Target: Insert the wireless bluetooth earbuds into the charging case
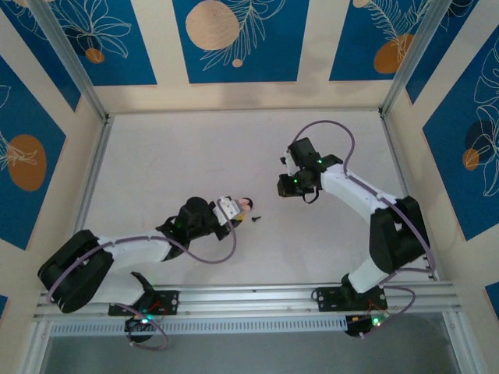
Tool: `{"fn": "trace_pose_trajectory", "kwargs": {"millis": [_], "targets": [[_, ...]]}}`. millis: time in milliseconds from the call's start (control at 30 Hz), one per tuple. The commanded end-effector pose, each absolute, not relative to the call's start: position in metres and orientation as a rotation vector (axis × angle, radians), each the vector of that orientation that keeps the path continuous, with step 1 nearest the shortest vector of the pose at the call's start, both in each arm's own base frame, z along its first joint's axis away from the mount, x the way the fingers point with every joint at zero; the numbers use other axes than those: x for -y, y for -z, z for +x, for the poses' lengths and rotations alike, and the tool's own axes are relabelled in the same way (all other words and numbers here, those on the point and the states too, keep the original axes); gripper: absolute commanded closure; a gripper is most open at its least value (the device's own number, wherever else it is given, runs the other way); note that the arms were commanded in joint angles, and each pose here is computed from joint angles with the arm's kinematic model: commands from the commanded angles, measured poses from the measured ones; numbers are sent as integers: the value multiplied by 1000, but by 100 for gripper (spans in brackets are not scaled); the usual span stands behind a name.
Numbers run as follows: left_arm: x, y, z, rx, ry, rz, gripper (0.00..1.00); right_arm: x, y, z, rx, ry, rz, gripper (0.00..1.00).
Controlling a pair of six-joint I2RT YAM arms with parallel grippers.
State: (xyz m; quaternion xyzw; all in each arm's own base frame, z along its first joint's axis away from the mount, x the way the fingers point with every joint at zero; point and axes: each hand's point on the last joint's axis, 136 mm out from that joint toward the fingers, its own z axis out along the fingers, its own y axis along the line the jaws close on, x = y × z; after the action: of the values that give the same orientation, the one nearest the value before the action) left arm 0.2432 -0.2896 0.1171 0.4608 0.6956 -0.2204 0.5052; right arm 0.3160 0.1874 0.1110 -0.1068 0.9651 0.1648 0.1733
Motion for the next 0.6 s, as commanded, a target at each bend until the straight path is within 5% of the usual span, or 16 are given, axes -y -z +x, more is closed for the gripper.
{"fn": "trace_pose_trajectory", "kwargs": {"millis": [0, 567], "targets": [[308, -139, 250, -1608, 594, 1064, 82, -211, -130, 313, -2603, -621, -375, 82], [329, -148, 255, -1580, 669, 1045, 82, -254, -187, 278, -2170, -793, -623, 82]]}}
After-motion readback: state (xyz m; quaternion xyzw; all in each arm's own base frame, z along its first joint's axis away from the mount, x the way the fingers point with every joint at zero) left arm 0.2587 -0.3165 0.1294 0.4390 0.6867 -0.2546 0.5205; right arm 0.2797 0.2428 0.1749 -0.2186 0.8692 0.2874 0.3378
